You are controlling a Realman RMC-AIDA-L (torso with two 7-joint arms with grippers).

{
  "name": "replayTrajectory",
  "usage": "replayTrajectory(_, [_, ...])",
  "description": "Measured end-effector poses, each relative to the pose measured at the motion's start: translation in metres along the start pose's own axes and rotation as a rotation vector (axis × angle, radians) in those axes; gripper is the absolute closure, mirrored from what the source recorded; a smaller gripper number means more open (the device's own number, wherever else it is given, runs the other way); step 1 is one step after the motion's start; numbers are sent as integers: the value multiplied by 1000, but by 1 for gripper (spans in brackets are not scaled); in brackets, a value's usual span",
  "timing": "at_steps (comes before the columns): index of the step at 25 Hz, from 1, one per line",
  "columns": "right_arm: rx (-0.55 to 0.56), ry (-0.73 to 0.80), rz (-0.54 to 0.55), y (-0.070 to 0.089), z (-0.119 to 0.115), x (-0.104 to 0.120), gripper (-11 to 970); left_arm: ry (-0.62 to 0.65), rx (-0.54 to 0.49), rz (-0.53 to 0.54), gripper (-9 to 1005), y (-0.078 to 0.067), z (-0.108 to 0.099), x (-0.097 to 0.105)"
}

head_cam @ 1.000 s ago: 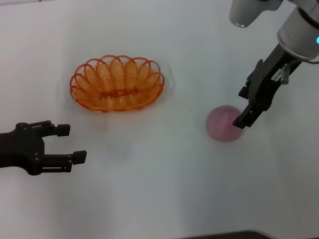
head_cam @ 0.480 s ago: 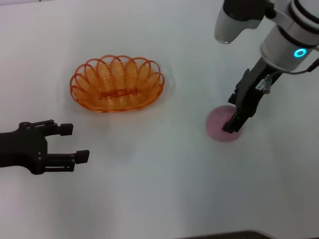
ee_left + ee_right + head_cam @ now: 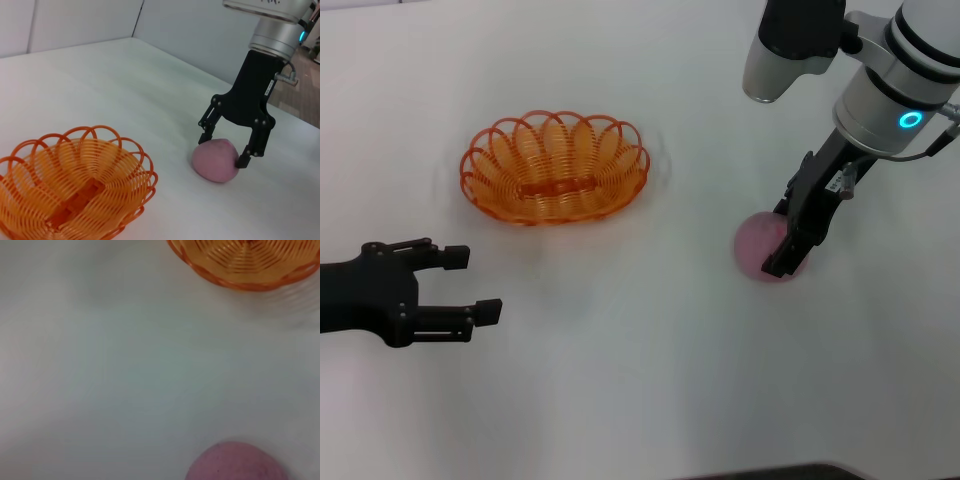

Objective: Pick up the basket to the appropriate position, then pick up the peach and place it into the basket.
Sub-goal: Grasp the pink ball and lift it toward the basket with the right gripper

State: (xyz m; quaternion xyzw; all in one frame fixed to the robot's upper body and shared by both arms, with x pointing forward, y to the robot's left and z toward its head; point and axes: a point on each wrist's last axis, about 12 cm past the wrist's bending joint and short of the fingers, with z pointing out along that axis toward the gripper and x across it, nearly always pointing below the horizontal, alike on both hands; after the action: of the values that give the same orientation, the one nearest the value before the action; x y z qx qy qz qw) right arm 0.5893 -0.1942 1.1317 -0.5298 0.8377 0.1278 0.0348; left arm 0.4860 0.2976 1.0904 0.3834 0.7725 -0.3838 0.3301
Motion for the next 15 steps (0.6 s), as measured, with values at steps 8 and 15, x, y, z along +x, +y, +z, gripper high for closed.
replayTrajectory(8, [1, 0, -2, 0, 0, -1, 93, 1, 5, 5, 106, 0, 0, -1])
replayTrajectory(15, [6, 4, -5, 0, -2, -3, 94, 2, 9, 8, 105, 0, 0, -2])
